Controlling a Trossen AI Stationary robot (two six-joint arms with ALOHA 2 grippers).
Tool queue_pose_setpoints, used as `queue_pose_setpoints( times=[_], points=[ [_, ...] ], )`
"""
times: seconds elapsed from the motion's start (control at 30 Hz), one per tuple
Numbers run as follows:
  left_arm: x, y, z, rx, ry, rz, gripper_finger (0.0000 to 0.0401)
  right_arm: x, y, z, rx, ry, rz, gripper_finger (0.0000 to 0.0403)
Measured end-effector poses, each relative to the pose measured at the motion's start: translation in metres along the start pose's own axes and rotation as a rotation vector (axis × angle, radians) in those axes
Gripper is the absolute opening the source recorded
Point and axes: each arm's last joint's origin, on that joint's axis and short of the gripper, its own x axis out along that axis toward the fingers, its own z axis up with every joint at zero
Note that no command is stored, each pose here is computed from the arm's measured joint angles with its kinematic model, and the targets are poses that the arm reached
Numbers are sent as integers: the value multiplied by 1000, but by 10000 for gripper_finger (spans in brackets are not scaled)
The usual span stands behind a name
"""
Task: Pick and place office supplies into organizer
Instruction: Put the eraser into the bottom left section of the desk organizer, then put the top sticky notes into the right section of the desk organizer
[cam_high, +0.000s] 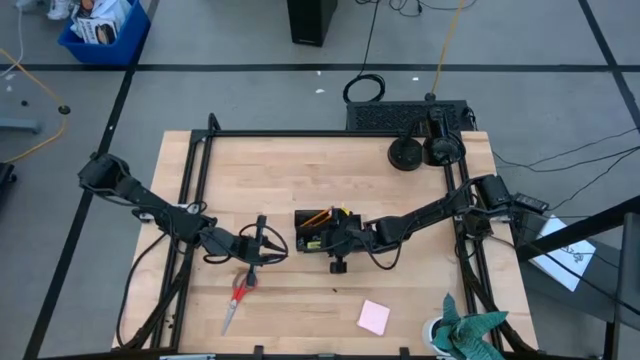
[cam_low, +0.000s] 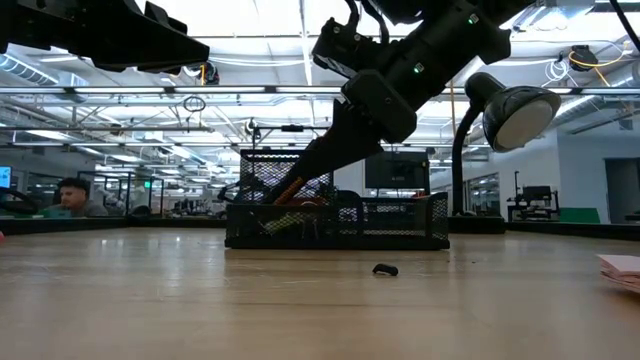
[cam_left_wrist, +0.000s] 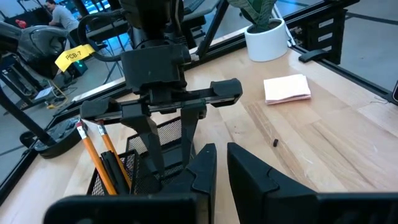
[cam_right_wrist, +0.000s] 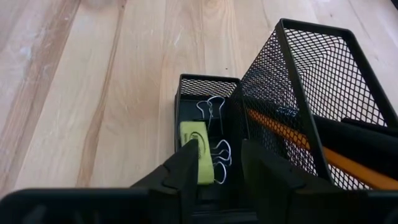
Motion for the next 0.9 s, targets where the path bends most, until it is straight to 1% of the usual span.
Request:
queue_pose_setpoints(
  times=[0.27, 0.37, 0.47, 0.6, 0.77, 0.9],
  points=[
    [0, 0, 0, 0, 1, 0, 47, 0, 0, -1, 1, 2, 0, 118],
    [0, 0, 0, 1, 1, 0, 47, -1, 5, -1, -8, 1, 10, 117],
    [0, 0, 0, 1, 2, -1, 47, -5, 14, -2, -37, 3, 50, 119],
    [0, 0, -1, 3, 7, -2, 47, -15, 30, 0, -43, -16, 108, 123],
    [0, 0, -1, -1, 7, -1, 47, -33, 44, 5, -41, -54, 178, 121],
    [0, 0, -1, -10, 6, -1, 47, -46, 48, 12, -34, -96, 195, 119]
  ],
)
